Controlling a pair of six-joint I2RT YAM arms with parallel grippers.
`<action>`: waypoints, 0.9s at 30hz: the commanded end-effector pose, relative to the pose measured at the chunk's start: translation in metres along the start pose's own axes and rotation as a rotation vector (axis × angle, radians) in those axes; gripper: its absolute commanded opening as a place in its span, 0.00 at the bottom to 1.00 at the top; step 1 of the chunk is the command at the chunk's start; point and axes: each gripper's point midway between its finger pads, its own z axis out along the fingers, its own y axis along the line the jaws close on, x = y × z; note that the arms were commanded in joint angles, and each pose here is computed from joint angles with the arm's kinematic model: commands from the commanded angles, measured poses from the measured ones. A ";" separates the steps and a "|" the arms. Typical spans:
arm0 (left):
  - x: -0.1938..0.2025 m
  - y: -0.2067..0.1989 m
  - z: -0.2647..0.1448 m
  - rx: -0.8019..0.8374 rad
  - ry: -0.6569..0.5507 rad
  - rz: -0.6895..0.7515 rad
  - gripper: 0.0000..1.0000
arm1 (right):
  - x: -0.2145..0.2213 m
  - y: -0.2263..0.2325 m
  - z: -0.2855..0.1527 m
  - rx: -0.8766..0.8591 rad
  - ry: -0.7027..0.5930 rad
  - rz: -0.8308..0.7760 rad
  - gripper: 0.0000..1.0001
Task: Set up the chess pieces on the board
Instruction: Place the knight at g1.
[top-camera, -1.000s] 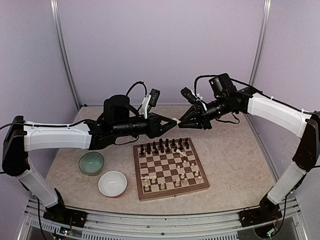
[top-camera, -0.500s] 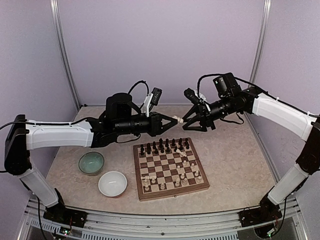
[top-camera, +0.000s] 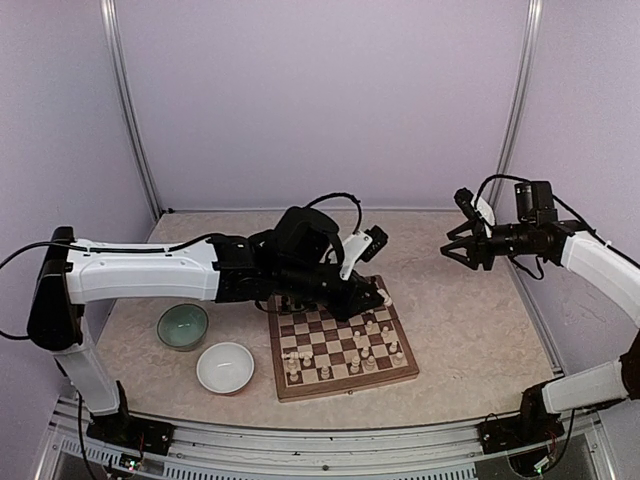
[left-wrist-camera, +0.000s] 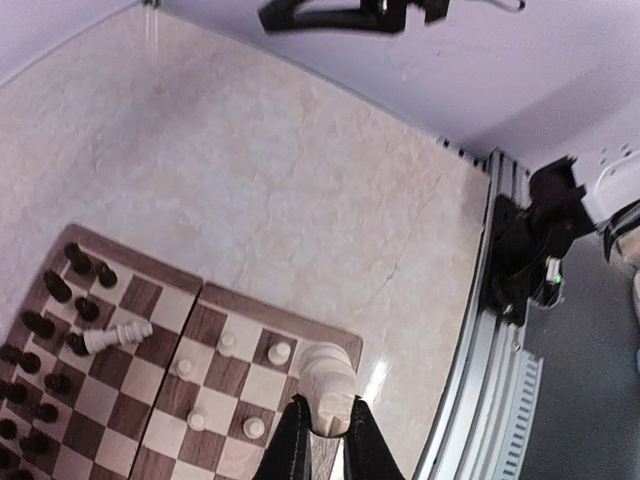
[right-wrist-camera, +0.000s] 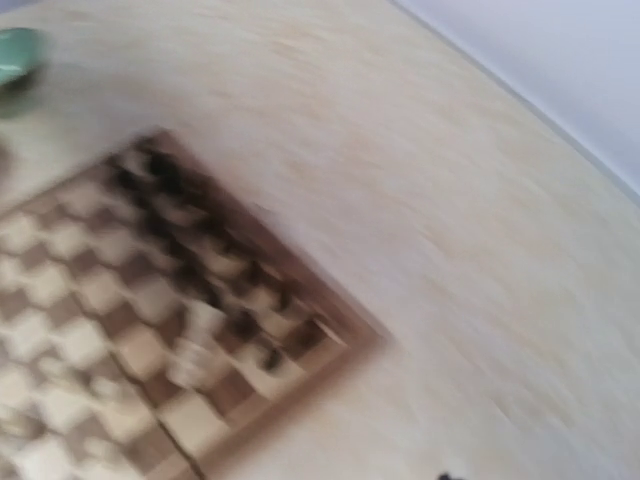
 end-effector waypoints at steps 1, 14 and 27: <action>0.057 0.009 0.012 -0.097 0.243 0.068 0.09 | 0.003 -0.028 -0.007 0.142 -0.024 -0.032 0.50; 0.096 -0.012 0.053 -0.102 0.417 0.163 0.09 | 0.016 -0.019 -0.002 0.107 -0.013 -0.029 0.50; 0.119 -0.007 0.079 -0.174 0.539 0.249 0.11 | 0.017 -0.013 -0.002 0.081 -0.016 -0.036 0.50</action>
